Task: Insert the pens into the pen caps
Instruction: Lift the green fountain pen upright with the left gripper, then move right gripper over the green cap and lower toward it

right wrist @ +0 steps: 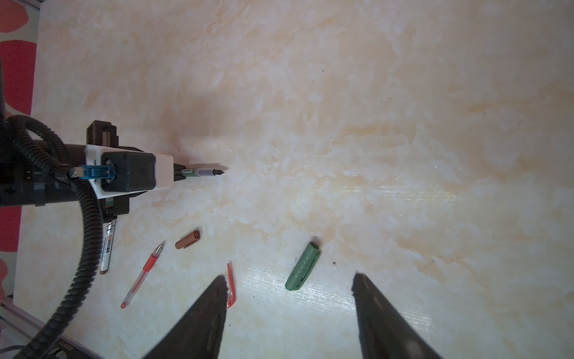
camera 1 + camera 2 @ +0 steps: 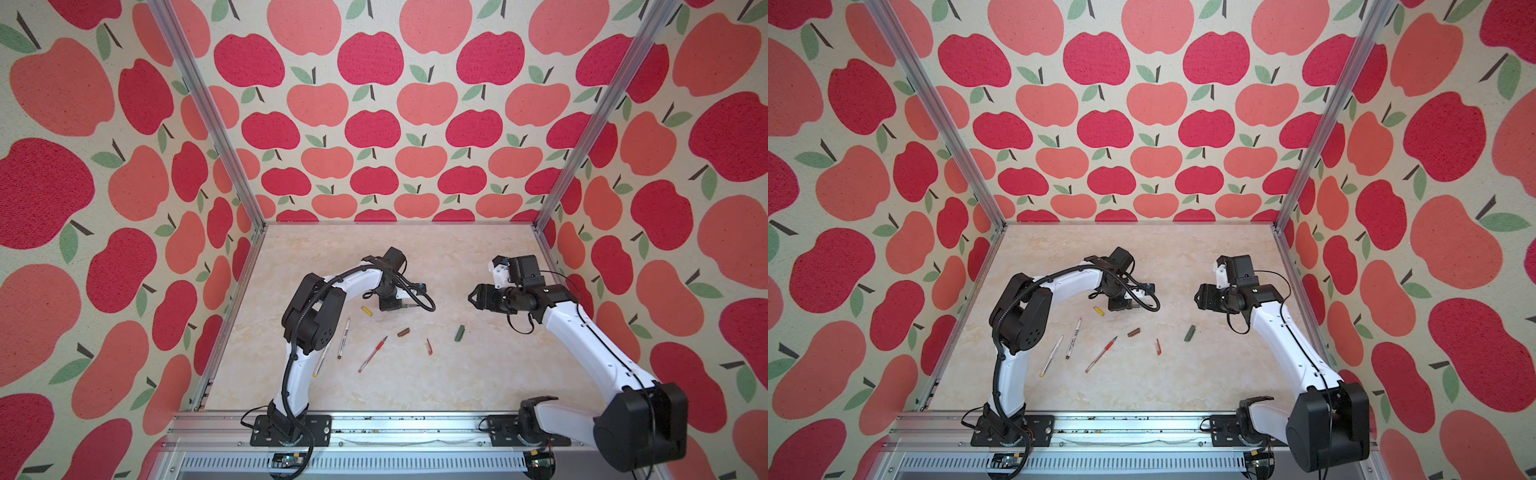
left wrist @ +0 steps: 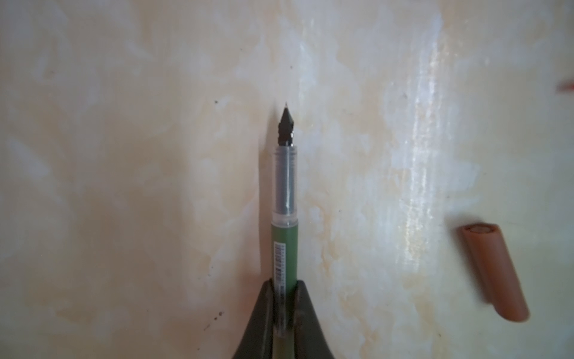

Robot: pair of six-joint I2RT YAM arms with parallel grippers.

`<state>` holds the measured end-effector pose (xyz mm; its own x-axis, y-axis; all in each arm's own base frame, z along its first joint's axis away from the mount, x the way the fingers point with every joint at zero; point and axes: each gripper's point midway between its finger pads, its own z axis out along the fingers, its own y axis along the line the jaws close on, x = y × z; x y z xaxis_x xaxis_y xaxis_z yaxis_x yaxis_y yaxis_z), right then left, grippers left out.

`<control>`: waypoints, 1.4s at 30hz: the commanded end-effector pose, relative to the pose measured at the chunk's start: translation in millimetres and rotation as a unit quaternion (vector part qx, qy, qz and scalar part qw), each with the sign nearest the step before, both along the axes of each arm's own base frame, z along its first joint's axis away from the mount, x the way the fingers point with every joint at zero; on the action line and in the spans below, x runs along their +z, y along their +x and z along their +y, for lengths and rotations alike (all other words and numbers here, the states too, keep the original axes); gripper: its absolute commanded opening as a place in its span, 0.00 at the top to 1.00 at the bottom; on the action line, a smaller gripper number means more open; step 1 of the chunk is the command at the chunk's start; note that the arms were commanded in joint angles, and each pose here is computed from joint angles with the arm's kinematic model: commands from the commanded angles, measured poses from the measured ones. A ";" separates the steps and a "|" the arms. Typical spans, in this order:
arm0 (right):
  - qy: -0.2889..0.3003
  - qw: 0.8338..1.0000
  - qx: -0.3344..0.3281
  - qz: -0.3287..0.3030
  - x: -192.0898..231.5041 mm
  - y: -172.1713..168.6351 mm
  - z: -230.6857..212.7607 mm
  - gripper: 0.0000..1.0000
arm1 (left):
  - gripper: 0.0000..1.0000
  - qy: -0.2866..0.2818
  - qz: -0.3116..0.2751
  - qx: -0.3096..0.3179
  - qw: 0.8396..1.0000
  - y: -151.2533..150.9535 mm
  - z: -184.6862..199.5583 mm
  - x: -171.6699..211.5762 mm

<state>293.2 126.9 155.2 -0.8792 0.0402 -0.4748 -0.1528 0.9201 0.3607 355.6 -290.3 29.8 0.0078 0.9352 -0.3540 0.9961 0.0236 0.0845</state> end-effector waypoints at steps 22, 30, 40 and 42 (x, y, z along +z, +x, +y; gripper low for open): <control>-0.194 0.935 0.283 -0.093 -8.1 -16.5 18.2 0.32 | 0.88 -0.409 -0.140 0.148 0.890 -40.0 46.2 216.7; -0.319 0.695 0.603 -0.227 -28.0 -46.5 46.5 0.09 | 0.86 -0.469 -0.152 0.165 0.854 -59.5 50.9 244.1; -0.391 0.735 0.522 -0.186 -14.2 17.6 34.0 0.01 | 0.84 -0.451 -0.192 0.169 0.855 -68.6 59.6 236.5; -0.384 0.773 0.469 -0.187 3.5 36.3 33.0 0.01 | 0.84 -0.450 -0.194 0.169 0.855 -68.1 59.9 235.6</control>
